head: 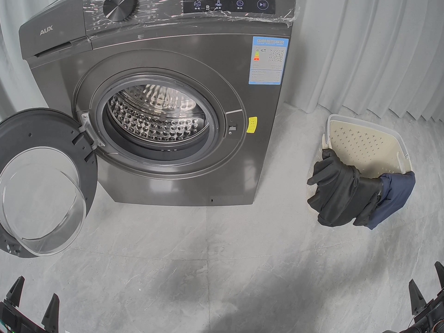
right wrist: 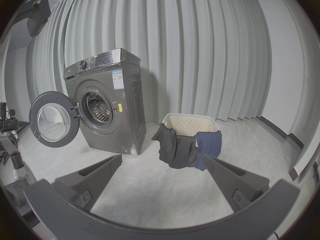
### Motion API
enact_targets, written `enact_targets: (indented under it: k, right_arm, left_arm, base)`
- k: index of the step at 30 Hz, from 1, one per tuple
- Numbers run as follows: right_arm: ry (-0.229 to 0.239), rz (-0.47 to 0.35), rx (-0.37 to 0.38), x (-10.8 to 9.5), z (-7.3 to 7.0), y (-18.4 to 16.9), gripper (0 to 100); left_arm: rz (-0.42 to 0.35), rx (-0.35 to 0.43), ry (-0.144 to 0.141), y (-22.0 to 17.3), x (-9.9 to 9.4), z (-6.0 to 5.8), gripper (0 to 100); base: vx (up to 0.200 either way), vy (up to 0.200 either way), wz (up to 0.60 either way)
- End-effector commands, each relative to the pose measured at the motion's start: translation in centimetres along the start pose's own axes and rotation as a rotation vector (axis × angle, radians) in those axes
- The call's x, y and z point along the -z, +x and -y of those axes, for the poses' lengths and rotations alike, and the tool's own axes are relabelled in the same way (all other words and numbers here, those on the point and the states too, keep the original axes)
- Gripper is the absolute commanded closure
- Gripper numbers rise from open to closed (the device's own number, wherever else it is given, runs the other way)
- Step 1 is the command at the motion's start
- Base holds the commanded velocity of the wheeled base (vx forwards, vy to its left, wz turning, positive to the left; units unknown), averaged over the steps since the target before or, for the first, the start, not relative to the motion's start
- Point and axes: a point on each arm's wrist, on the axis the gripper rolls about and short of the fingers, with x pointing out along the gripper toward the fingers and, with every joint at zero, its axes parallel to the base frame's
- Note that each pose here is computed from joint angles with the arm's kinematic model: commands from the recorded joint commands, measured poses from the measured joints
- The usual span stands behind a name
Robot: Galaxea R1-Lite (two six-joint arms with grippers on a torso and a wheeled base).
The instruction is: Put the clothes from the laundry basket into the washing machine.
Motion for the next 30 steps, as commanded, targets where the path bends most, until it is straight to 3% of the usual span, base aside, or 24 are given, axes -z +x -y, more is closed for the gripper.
enact_targets:
  k: [1, 17, 30]
  right_arm:
    - [0.000, -0.006, -0.001, 0.52, 0.00, 0.04, 0]
    - [0.000, -0.006, 0.000, 0.52, 0.00, 0.04, 0]
    - [0.000, -0.006, 0.000, 0.52, 0.00, 0.04, 0]
  left_arm:
    - [-0.004, 0.002, -0.001, 0.03, 0.51, -0.01, 0]
    - [-0.003, 0.000, -0.005, 0.03, 0.51, -0.01, 0]
    - [-0.004, 0.001, -0.005, 0.03, 0.51, -0.01, 0]
  base:
    - [0.000, -0.200, 0.00]
    - [0.000, -0.200, 0.00]
    - [0.000, -0.015, 0.00]
